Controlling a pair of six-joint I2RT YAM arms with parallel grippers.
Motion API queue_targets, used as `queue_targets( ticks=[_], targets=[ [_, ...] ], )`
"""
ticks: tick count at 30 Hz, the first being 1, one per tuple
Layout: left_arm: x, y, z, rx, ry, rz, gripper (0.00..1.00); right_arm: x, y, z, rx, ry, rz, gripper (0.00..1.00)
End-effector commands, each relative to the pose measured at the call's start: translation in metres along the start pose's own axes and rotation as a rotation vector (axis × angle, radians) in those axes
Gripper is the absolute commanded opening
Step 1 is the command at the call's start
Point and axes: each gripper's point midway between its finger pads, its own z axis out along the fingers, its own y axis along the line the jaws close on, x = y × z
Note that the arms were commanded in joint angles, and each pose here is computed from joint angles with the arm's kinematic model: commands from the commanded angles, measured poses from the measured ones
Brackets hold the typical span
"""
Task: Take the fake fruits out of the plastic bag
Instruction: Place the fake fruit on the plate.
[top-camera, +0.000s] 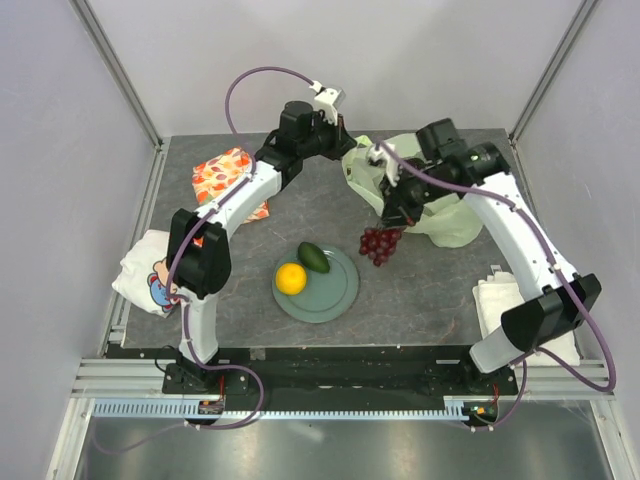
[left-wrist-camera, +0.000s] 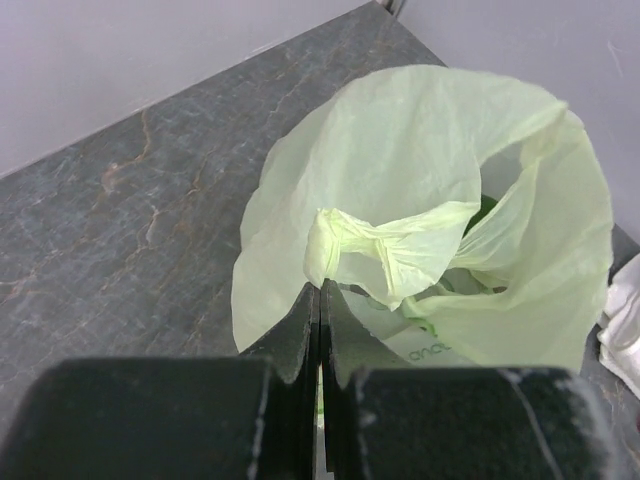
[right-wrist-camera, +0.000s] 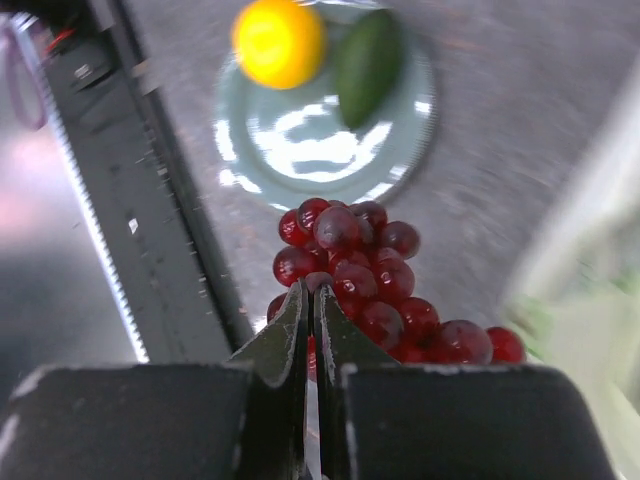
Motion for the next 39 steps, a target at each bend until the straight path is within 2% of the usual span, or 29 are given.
queue_targets(
  ticks=[1, 4, 9, 19, 26, 32, 39],
  targets=[
    [-0.029, 0.004, -0.006, 0.03, -0.067, -0.033, 0.01, 0.004, 0.044, 0.027, -0.162, 0.017, -0.089, 0.04],
    [-0.032, 0.011, -0.01, 0.026, -0.07, -0.063, 0.02, 0.002, 0.057, 0.049, -0.202, 0.044, -0.143, 0.04],
    [-0.03, 0.024, -0.016, 0.021, -0.063, -0.094, 0.02, 0.001, 0.062, 0.08, -0.272, 0.063, -0.124, 0.04],
    [-0.04, 0.024, -0.023, 0.038, -0.096, -0.089, 0.02, 0.029, 0.043, 0.141, -0.297, 0.15, -0.119, 0.05],
    [-0.036, 0.022, -0.024, 0.042, -0.086, -0.089, 0.02, 0.041, 0.033, 0.164, -0.308, 0.194, -0.109, 0.06],
    [-0.033, 0.022, -0.023, 0.051, -0.078, -0.091, 0.02, 0.05, 0.023, 0.183, -0.293, 0.21, -0.07, 0.11],
    [-0.027, 0.022, -0.018, 0.065, -0.068, -0.103, 0.02, 0.04, 0.018, 0.2, -0.306, 0.187, -0.058, 0.11]
  ],
)
